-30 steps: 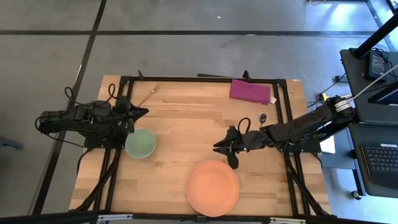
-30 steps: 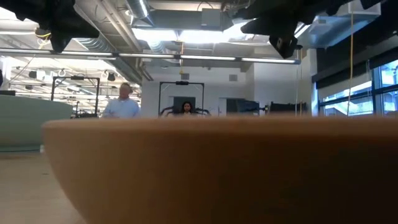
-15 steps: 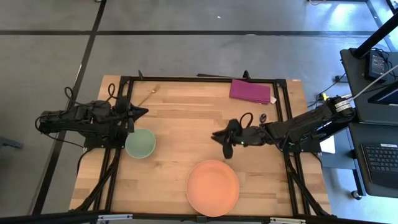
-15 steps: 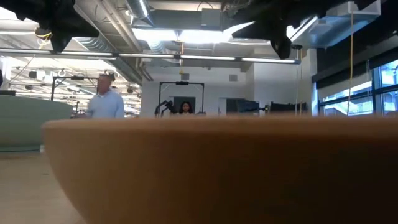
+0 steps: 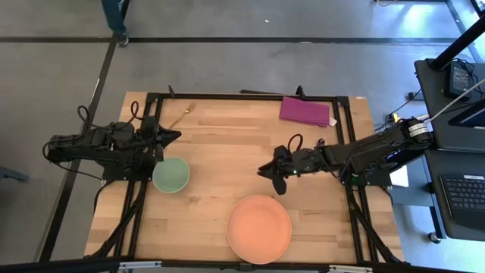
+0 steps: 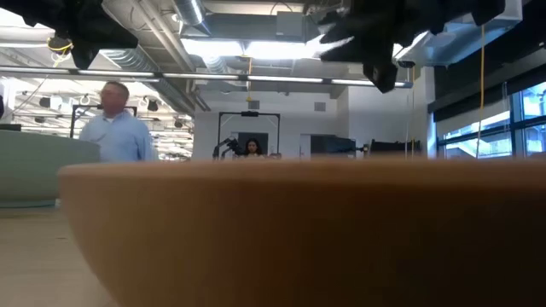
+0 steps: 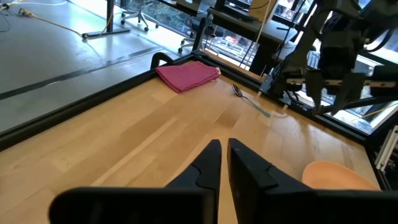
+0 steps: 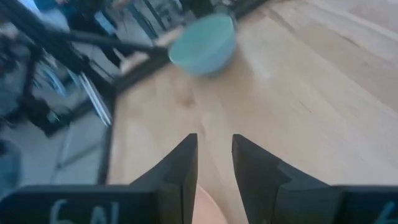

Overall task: Set table place
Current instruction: Put the light orange plate to the center of the table

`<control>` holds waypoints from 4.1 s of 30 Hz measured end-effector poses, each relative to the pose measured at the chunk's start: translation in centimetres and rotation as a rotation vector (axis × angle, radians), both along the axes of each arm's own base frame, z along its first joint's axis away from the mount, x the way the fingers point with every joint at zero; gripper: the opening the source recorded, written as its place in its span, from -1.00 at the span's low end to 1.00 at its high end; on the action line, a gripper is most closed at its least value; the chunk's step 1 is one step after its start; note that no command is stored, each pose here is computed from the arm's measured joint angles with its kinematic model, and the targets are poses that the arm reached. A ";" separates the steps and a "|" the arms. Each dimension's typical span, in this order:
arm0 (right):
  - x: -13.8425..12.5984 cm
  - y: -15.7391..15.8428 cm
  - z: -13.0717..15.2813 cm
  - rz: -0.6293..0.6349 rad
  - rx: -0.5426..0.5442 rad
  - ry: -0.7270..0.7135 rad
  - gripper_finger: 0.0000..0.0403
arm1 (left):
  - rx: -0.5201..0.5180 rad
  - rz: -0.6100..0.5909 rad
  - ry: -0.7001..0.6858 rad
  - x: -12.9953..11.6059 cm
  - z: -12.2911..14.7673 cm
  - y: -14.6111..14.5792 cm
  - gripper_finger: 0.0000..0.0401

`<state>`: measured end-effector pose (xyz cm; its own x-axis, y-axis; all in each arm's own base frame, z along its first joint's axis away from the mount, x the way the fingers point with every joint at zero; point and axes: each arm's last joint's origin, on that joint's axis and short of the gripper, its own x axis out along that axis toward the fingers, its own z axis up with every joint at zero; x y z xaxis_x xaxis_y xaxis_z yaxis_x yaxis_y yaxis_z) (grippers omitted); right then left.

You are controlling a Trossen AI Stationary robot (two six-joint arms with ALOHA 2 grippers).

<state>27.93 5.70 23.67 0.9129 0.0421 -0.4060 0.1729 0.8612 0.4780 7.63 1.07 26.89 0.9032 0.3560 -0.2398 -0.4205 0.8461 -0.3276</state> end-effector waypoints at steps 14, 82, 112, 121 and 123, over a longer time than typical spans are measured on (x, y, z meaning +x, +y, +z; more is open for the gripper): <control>0.3 0.3 3.9 0.097 -0.122 0.214 -0.50 | 0.001 0.001 -0.047 0.1 0.4 0.0 -0.76; 7.2 4.7 -9.1 0.302 -0.161 0.778 -0.67 | -0.147 -0.051 -0.052 0.7 -1.0 -0.2 -0.85; 11.7 -8.0 6.3 0.119 -0.360 0.720 -0.96 | -0.140 -0.051 -0.045 0.7 -1.1 -0.2 -0.90; 11.2 -12.9 0.1 0.104 -0.165 0.708 -0.96 | -0.146 -0.049 -0.037 0.6 -1.2 -0.2 -0.97; 10.9 -13.1 -1.2 0.103 -0.160 0.718 -0.95 | -0.147 -0.049 -0.034 0.6 -1.2 -0.2 -0.98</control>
